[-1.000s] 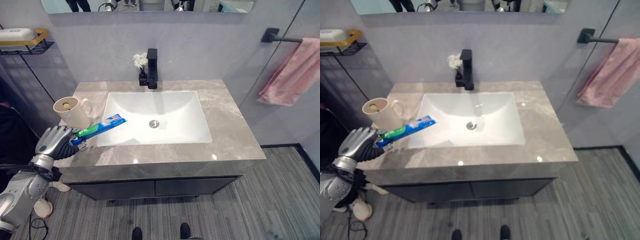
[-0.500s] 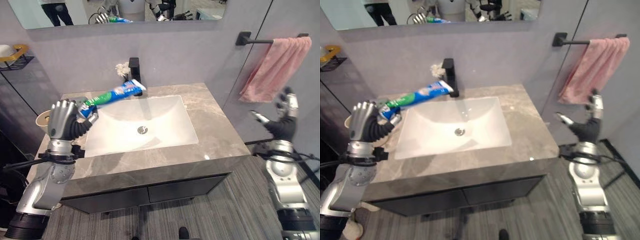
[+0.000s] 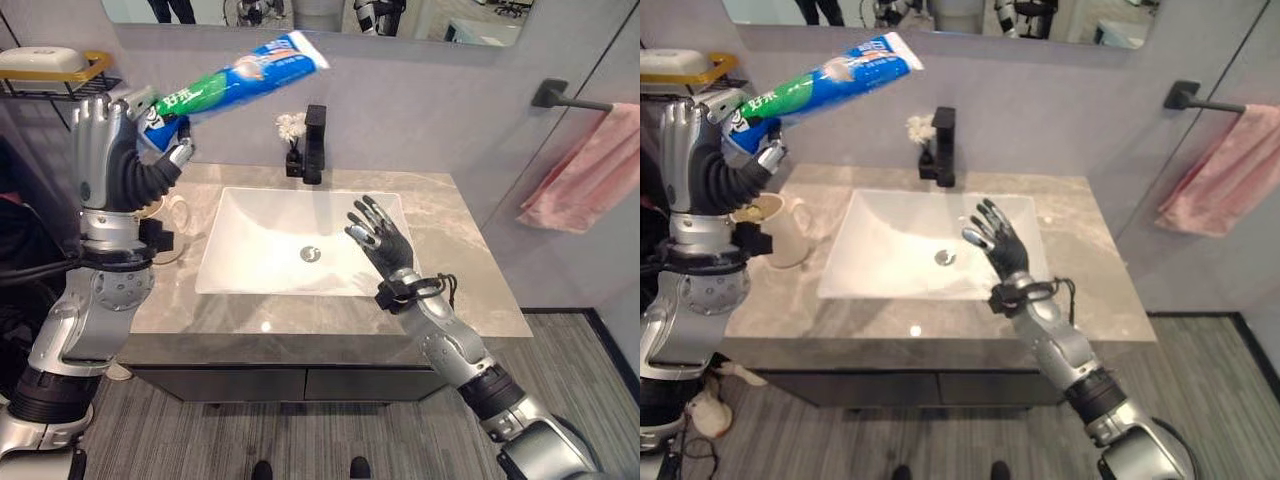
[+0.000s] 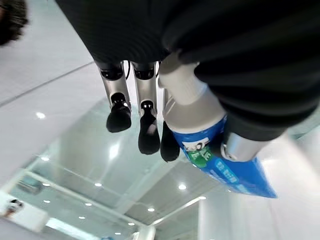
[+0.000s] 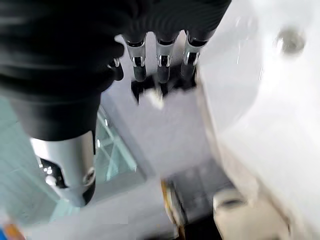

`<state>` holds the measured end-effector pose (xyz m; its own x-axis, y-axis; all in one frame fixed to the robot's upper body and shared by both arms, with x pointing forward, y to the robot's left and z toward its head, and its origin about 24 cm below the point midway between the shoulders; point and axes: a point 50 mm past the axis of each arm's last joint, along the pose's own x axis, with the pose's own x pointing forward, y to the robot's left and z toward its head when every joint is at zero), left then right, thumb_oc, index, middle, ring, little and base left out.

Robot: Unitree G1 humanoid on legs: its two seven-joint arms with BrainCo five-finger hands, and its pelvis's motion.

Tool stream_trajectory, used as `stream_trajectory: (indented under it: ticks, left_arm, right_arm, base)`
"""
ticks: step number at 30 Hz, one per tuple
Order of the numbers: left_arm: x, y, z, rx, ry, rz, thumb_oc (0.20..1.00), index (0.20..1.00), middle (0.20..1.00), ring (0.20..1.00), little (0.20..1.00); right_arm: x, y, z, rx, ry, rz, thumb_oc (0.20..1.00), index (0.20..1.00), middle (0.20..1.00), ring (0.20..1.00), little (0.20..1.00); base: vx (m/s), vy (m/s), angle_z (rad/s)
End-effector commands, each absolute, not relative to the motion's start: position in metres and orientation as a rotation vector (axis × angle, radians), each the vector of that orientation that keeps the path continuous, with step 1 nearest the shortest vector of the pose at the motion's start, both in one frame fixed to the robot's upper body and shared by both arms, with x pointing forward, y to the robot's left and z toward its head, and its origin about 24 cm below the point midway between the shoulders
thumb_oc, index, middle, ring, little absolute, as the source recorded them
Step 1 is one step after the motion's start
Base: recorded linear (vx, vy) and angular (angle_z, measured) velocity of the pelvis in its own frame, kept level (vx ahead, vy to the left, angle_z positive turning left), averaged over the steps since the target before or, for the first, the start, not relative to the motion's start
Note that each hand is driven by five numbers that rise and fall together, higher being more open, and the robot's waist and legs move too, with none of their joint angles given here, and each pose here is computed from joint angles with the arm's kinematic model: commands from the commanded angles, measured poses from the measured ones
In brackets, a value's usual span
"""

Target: Put brush and paste in cup on sink, flatten towel.

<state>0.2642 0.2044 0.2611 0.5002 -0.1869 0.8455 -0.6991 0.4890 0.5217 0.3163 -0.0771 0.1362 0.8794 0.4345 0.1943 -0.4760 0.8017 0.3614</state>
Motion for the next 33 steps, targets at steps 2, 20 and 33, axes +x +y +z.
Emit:
stream_trajectory:
  ticks: [2,20,33]
  left_arm:
    - [0.257,0.186,0.283,1.008,-1.217,0.362,0.200,0.200,0.200,0.200,0.200]
    - [0.253,0.152,0.258,0.852,-1.193,0.051,0.200,0.200,0.200,0.200,0.200]
    - [0.256,0.155,0.228,0.734,-1.042,0.028,0.200,0.200,0.200,0.200,0.200]
  right_arm:
    - [0.319,-0.067,0.190,0.515,-0.326,0.611,1.000,1.000,1.000,1.000,1.000]
    - [0.280,-0.034,0.283,0.570,-0.733,0.917,1.000,1.000,1.000,1.000,1.000]
    - [0.277,-0.046,0.285,0.719,-0.786,0.827,1.000,1.000,1.000,1.000,1.000]
  base:
    - [0.00,0.000,0.00]
    - [0.01,0.000,0.00]
    - [0.00,0.000,0.00]
